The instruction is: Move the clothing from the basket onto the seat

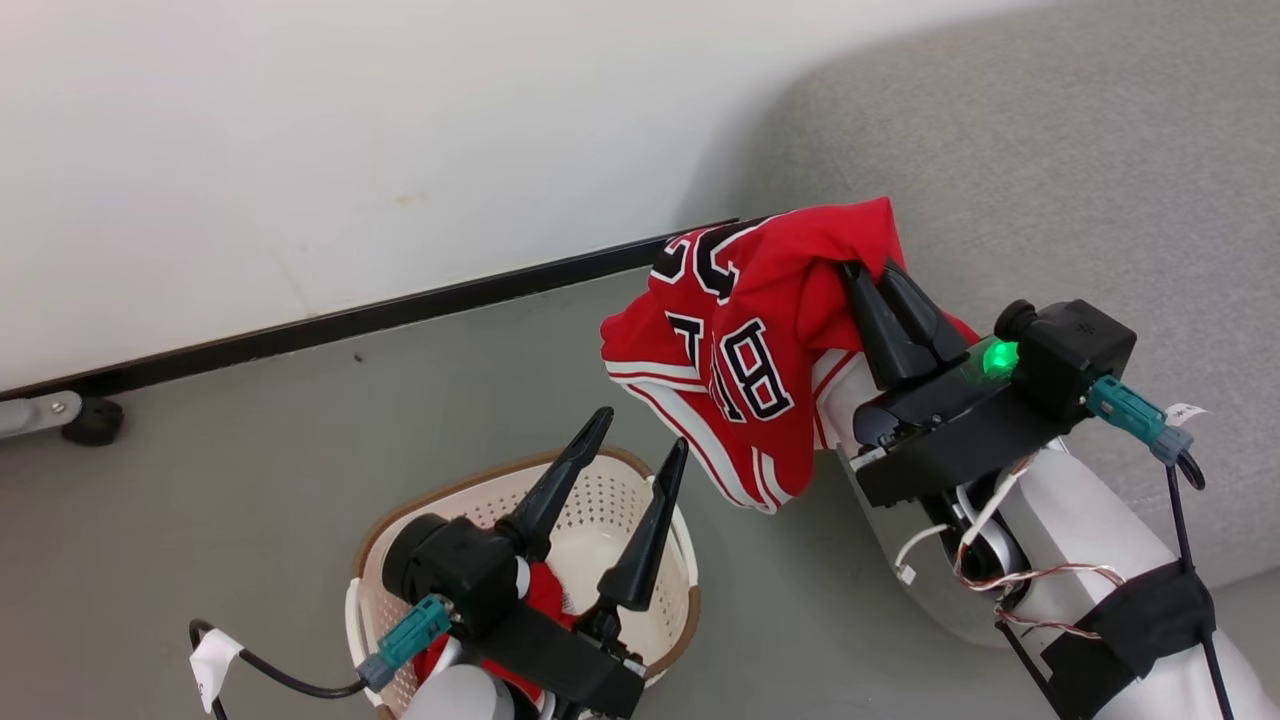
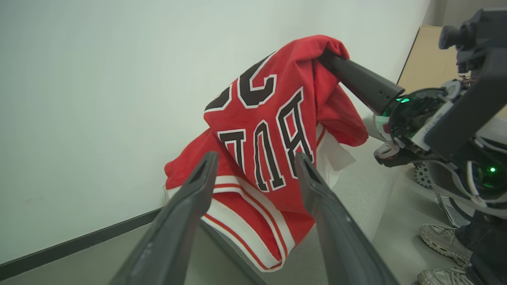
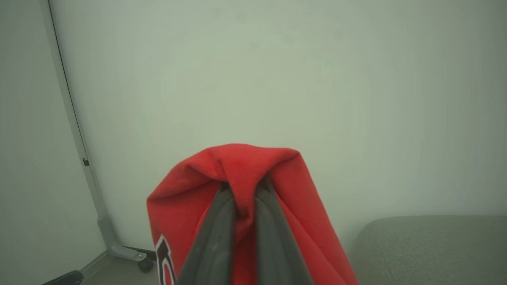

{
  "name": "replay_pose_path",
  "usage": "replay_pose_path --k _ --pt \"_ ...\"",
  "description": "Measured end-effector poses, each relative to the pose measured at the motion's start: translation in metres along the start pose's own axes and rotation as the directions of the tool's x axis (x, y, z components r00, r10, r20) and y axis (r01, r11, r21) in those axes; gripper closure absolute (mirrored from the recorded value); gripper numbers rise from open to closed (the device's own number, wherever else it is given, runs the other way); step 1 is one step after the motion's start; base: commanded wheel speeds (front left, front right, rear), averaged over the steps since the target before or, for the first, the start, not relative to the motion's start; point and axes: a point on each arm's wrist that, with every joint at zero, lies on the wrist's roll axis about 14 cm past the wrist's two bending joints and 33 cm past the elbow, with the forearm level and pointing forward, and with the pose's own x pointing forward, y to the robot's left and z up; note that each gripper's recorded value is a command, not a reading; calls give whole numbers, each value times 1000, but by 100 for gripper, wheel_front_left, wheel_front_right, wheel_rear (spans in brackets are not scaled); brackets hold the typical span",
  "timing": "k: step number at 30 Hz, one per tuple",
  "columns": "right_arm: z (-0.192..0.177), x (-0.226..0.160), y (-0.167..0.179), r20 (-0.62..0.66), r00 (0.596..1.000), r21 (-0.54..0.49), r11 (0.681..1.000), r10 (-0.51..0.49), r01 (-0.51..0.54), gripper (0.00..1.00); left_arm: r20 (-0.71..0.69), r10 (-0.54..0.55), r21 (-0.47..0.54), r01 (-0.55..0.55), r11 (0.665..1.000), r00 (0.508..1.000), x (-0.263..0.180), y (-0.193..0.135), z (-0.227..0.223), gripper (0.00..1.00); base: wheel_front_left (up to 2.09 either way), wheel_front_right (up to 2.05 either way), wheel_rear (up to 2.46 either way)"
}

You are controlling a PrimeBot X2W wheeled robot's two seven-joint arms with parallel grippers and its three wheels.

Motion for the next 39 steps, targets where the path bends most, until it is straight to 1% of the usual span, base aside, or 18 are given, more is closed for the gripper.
replay_pose_path --k 9,15,21,27,33,39 --pt "12 -33 -36 7 992 -38 992 -123 123 100 -31 -125 -35 124 992 992 19 -37 -15 0 0 0 0" --pt "21 -50 -48 21 984 -49 983 -174 175 100 -47 -189 -53 186 981 981 26 -57 -23 0 0 0 0" --pt "28 -64 -60 35 975 -58 973 -221 223 100 -58 -235 -72 231 970 970 32 -71 -29 0 0 0 0" --pt "37 -70 -73 62 962 -75 960 -264 269 100 -72 -265 -100 257 961 962 35 -79 -38 0 0 0 0" --pt "43 -82 -103 69 935 -114 928 -348 354 100 -83 -295 -127 283 951 952 41 -84 -48 0 0 0 0" --pt "52 -93 -140 82 901 -182 883 -425 433 100 -96 -325 -149 309 939 941 46 -86 -57 0 0 0 0"
